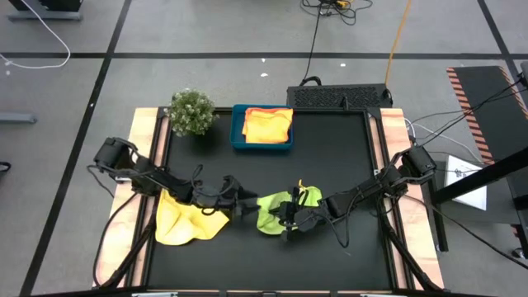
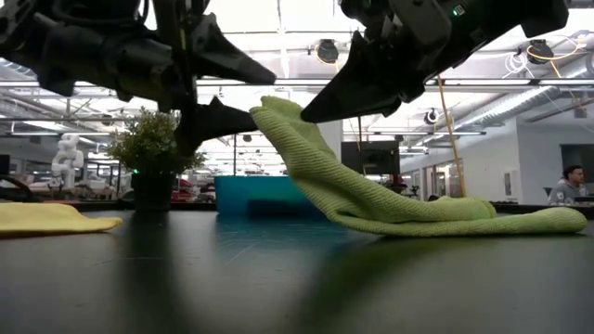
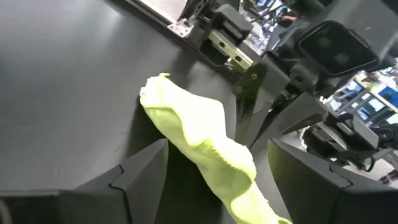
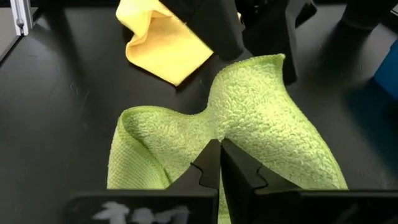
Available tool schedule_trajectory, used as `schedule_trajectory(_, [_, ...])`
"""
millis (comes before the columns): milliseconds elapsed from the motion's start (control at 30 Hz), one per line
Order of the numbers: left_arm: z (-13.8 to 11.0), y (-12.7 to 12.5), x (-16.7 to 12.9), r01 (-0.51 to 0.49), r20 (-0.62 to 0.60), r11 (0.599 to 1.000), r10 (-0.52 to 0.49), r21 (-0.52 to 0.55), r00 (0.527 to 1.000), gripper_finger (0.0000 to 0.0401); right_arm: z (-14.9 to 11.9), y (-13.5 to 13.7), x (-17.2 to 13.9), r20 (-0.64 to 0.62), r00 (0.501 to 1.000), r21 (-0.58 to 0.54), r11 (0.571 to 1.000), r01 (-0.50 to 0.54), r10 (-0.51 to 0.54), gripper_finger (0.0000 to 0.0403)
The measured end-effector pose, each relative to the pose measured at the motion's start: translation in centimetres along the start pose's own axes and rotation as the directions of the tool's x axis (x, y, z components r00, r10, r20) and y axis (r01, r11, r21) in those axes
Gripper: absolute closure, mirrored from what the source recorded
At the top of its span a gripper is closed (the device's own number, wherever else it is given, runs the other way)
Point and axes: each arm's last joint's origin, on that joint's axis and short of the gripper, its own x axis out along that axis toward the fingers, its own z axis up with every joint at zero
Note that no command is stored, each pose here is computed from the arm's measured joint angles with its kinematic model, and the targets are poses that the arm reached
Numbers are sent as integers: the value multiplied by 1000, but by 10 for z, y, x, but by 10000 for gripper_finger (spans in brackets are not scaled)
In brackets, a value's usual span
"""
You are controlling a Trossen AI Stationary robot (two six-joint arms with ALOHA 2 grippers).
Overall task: Fold microfiber towels
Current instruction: Fold the green microfiber towel
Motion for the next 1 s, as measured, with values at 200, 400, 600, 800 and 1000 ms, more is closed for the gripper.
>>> schedule_trajectory(200, [2, -2, 19, -17, 4, 1000, 17, 15, 1000, 146, 0, 0, 0, 0, 1000, 0, 1000, 0, 0, 403])
schedule_trajectory(400, [8, -5, 26, -42, -3, 998, 42, 44, 999, 180, 0, 1, 0, -1, 1000, -2, 1000, -5, 5, 403])
schedule_trajectory(600, [3, 0, 26, -82, -61, 994, 87, 71, 994, 255, -3, 0, 0, -8, 1000, 8, 1000, -2, 2, 403])
schedule_trajectory(800, [-2, 3, 25, -113, -105, 991, 120, 73, 987, 348, -3, 0, 0, -6, 1000, 10, 1000, -1, 1, 403])
schedule_trajectory(1000, [2, 0, 24, -97, -86, 992, 103, 76, 991, 396, -3, 0, 0, -7, 1000, 10, 1000, -1, 1, 403])
